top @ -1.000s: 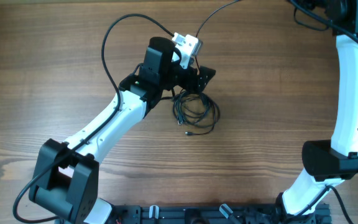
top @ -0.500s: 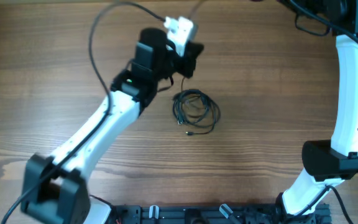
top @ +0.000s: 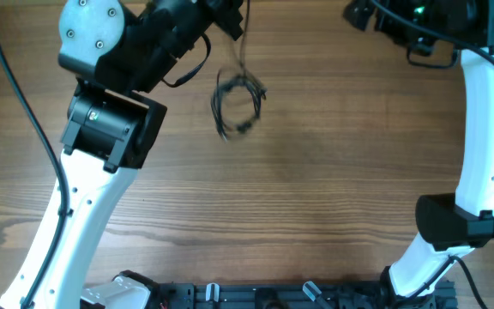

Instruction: Untangle cables

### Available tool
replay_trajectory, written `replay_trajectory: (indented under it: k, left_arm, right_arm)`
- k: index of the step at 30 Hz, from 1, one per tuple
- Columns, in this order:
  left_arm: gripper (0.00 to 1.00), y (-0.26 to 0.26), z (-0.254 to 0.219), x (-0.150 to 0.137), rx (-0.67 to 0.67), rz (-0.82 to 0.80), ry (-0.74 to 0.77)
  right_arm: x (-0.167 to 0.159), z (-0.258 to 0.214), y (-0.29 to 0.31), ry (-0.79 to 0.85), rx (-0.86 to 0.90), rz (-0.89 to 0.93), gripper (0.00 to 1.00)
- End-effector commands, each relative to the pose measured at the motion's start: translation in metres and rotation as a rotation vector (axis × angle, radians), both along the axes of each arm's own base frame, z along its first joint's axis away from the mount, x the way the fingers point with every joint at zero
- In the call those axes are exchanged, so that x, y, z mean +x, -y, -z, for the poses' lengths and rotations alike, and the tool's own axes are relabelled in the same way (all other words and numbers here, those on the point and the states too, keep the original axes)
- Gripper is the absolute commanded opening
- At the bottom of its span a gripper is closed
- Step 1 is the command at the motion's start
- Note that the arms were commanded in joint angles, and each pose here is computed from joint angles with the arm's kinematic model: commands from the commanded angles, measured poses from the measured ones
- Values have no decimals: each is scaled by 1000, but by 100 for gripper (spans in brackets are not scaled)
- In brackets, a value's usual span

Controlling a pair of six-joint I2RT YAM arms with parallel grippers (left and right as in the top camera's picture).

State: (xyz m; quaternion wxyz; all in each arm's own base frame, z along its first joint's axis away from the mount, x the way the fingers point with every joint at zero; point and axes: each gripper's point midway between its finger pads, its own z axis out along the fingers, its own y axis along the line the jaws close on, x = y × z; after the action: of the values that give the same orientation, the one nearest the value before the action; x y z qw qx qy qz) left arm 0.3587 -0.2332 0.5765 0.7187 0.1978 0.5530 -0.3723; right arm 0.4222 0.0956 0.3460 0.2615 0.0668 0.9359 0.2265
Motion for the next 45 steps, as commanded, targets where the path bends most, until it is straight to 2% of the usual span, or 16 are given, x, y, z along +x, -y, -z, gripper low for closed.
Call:
replay_trajectory:
  k: [1, 8, 12, 17, 20, 27, 30, 33, 36, 39, 42, 45]
  left_arm:
    - [4, -4, -19, -2, -86, 16, 7]
    - [4, -26, -19, 17, -141, -137, -25]
    - [4, -29, -10, 23, -133, -171, -64]
    - [4, -32, -26, 14, -220, -134, -64]
    - [4, -32, -25, 13, -233, -124, -82]
    - [4, -34, -31, 9, -273, -107, -90]
    - [4, -35, -24, 13, -255, -126, -111]
    - [4, -45, -15, 23, -252, -212, -140]
    - [4, -46, -17, 23, -258, -212, -133]
    - [4, -46, -19, 22, -262, -211, -129]
    - [4, -47, -23, 21, -275, -207, -113]
    - [4, -47, -23, 20, -289, -200, -124]
  right_arm:
    - [-14, 23, -49, -69, 52, -186, 100]
    - [-54, 93, -113, -204, -2, -488, 100]
    - [-69, 97, -118, -230, -26, -548, 100]
    - [-40, 110, -132, -202, 42, -425, 100]
    - [-27, 122, -152, -149, 89, -427, 100]
    - [-45, 181, -164, -247, 75, -433, 100]
    - [-42, 174, -158, -239, 79, -418, 100]
    - [-33, 132, -131, -166, 97, -361, 100]
    - [-41, 102, -121, -94, 90, -378, 100]
    - [-64, 109, -135, -141, 78, -436, 100]
    - [-70, 114, -161, -109, 42, -484, 100]
    - [-57, 129, -145, -100, -137, -316, 99]
